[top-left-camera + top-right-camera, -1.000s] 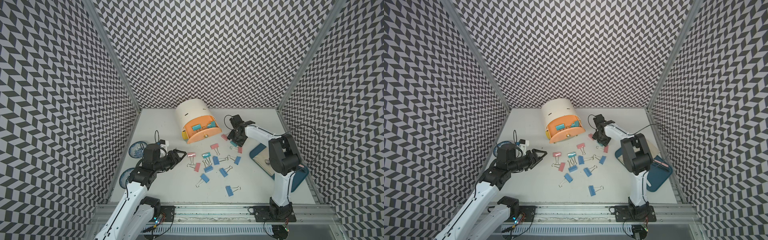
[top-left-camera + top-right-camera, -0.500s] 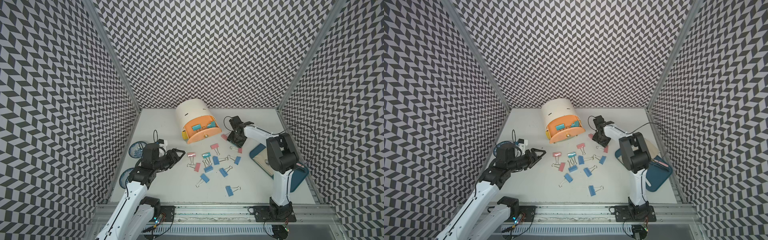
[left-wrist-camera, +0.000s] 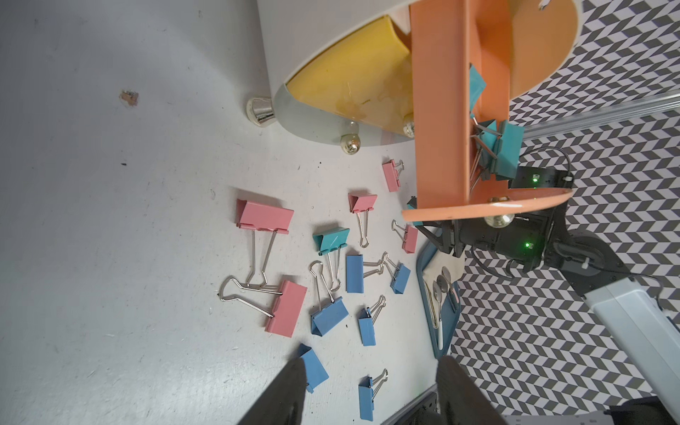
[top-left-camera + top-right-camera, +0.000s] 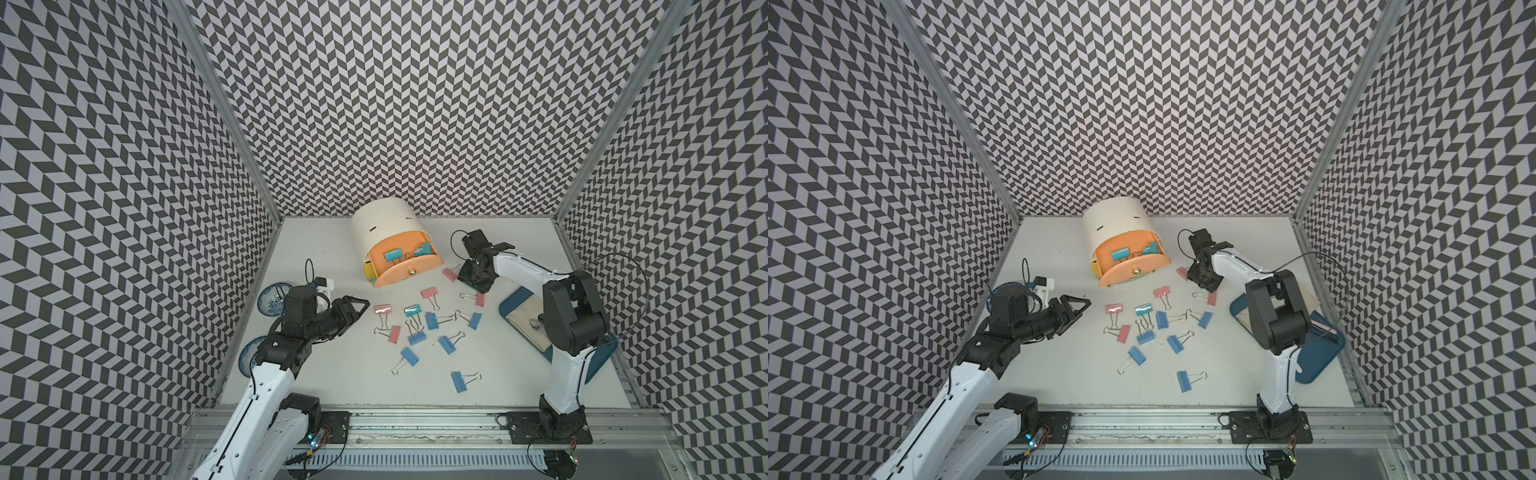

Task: Put the binder clips in the drawer according to color
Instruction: Pick up the binder clip at the center of the board.

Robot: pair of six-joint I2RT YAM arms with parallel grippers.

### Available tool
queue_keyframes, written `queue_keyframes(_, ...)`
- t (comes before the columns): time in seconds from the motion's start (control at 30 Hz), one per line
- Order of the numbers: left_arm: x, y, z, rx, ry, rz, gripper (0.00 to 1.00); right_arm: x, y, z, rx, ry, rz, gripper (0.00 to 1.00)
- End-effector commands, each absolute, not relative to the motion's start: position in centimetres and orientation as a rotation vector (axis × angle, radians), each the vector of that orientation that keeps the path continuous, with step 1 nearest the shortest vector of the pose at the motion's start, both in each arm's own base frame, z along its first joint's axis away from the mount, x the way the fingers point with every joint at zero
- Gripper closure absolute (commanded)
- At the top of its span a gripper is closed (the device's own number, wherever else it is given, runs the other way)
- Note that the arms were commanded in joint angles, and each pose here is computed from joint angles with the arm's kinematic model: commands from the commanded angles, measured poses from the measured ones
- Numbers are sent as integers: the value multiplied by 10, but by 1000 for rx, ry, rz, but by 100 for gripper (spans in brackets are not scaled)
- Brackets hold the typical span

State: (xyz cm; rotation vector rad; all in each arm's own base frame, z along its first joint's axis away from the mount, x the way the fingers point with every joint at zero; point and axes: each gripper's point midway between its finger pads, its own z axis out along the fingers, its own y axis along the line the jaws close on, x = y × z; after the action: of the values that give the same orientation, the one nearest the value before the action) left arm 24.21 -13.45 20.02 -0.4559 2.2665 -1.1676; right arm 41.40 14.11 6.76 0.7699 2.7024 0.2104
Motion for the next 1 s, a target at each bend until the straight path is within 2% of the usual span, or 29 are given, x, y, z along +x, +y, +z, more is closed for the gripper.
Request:
queue_keyframes(0.0, 245, -135, 231, -409, 2196, -1184, 39, 422, 132, 115, 678, 2584, 215, 56)
queue_keyframes(0.3, 252, -137, 267, -365, 2154, -1194, 39, 427, 131, 199, 508, 2444, 219, 57)
queue_keyframes(0.5, 257, -139, 294, -333, 2122, -1205, 39, 428, 153, 259, 357, 2353, 299, 57)
queue_keyframes(0.67, 261, -142, 313, -309, 2099, -1223, 39, 423, 187, 297, 211, 2316, 369, 57)
queue_keyframes(0.97, 270, -147, 335, -258, 2083, -1234, 39, 407, 273, 335, -49, 2270, 564, 57)
